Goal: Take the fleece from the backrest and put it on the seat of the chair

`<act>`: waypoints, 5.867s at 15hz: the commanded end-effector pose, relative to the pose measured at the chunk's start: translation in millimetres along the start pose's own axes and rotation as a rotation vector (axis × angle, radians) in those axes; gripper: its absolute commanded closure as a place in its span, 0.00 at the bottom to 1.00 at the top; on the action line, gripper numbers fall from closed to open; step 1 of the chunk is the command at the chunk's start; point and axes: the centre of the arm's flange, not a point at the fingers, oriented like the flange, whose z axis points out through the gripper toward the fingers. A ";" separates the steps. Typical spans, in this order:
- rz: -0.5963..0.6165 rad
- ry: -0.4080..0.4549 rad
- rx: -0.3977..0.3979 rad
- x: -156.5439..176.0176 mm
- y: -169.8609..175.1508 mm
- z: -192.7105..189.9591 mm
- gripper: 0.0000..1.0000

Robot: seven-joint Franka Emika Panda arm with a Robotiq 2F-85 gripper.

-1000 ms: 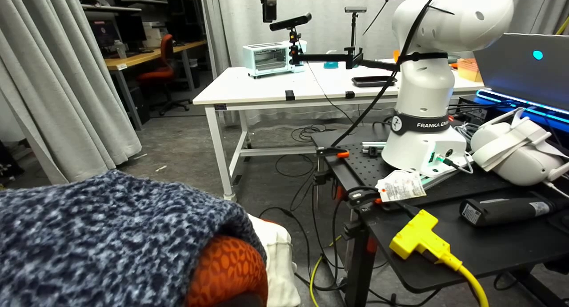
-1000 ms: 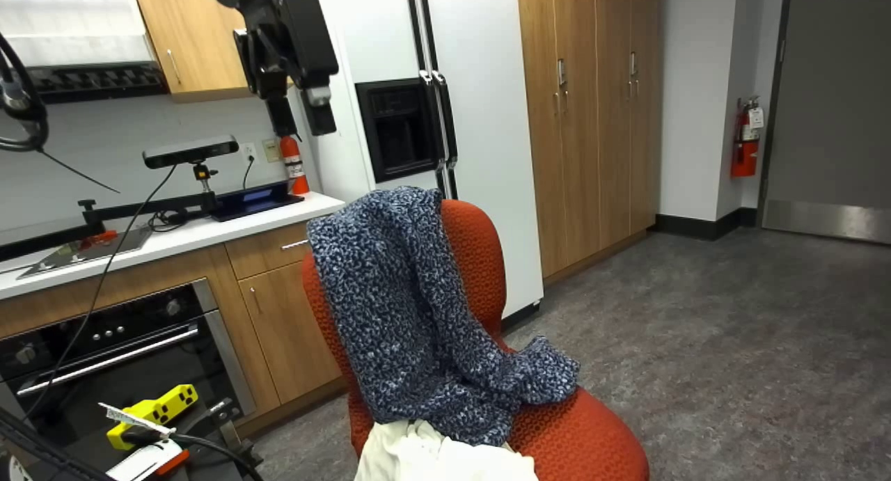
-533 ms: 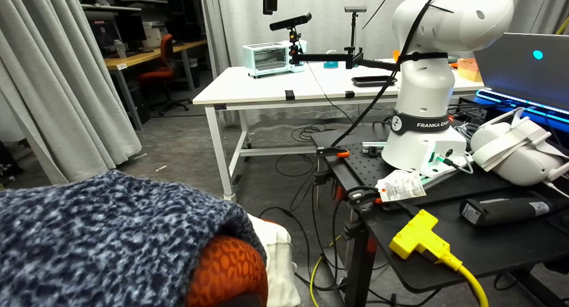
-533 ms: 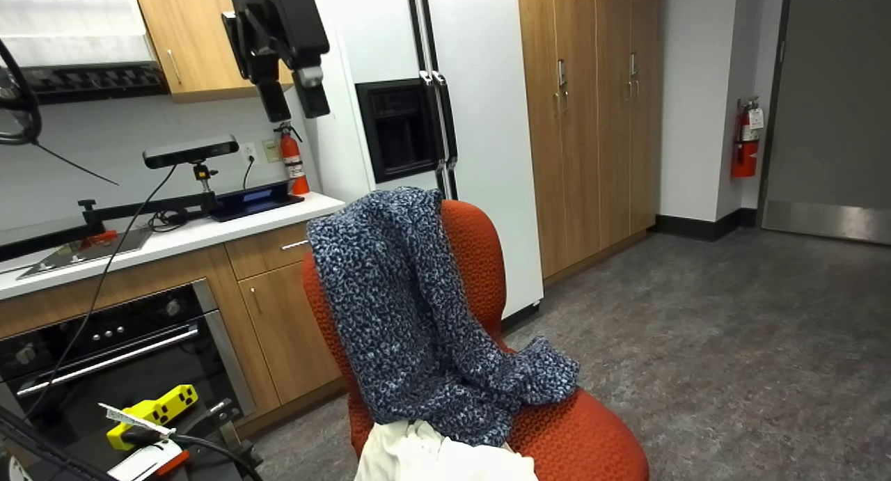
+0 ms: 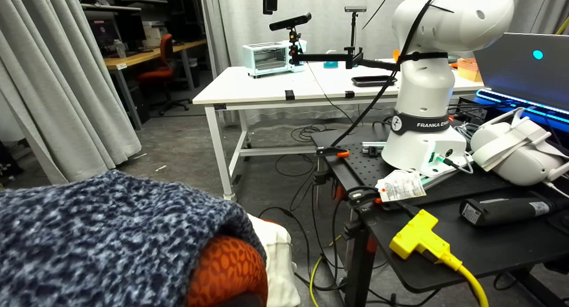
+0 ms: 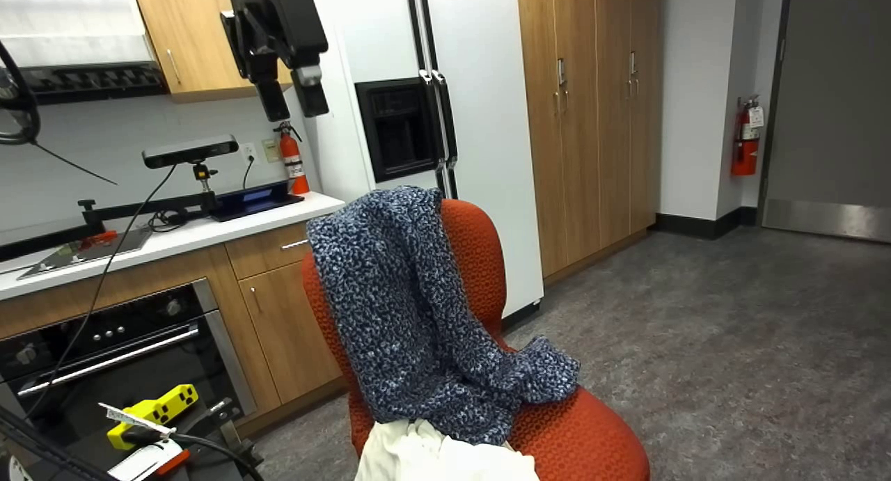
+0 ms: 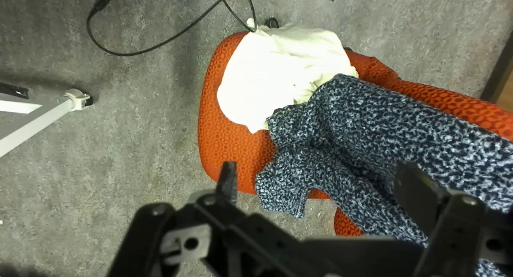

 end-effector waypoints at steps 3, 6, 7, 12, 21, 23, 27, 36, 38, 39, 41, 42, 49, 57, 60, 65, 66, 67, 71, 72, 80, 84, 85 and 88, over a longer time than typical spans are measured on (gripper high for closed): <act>0.000 0.000 0.000 0.0 0.0 0.0 0.00; 0.000 0.000 0.000 0.0 0.0 0.0 0.00; -0.004 -0.006 0.002 24.2 36.7 10.0 0.00; -0.057 -0.030 0.019 86.5 78.3 58.4 0.00; -0.154 -0.071 0.106 178.5 24.7 161.9 0.00; -0.170 -0.067 0.139 187.1 -7.3 172.3 0.00; -0.230 -0.061 0.211 195.3 -60.8 185.9 0.00; -0.226 0.021 0.348 218.9 -132.4 218.1 0.00; -0.201 0.029 0.387 220.8 -143.6 228.3 0.00; -0.191 0.029 0.407 220.5 -149.4 232.3 0.00; -0.190 0.025 0.447 217.8 -160.5 237.2 0.00; -0.194 0.022 0.464 216.7 -164.8 239.0 0.00; -0.221 0.005 0.515 218.1 -174.0 243.1 0.00; -0.186 -0.024 0.514 209.8 -176.1 246.4 0.00; -0.187 -0.033 0.519 209.1 -176.0 246.6 0.00; -0.187 -0.033 0.519 209.2 -176.0 246.5 0.00; -0.195 -0.020 0.514 212.8 -177.0 247.4 0.00; -0.214 -0.007 0.508 218.7 -182.2 247.6 0.00; -0.294 0.015 0.525 240.1 -236.3 241.0 0.00; -0.315 0.017 0.534 244.9 -251.1 240.5 0.00; -0.351 -0.022 0.571 269.5 -301.3 276.0 0.41; -0.328 -0.006 0.566 278.4 -301.5 282.3 0.70; -0.323 0.008 0.560 280.9 -302.0 280.9 0.78; -0.319 0.044 0.539 288.2 -303.0 277.6 0.99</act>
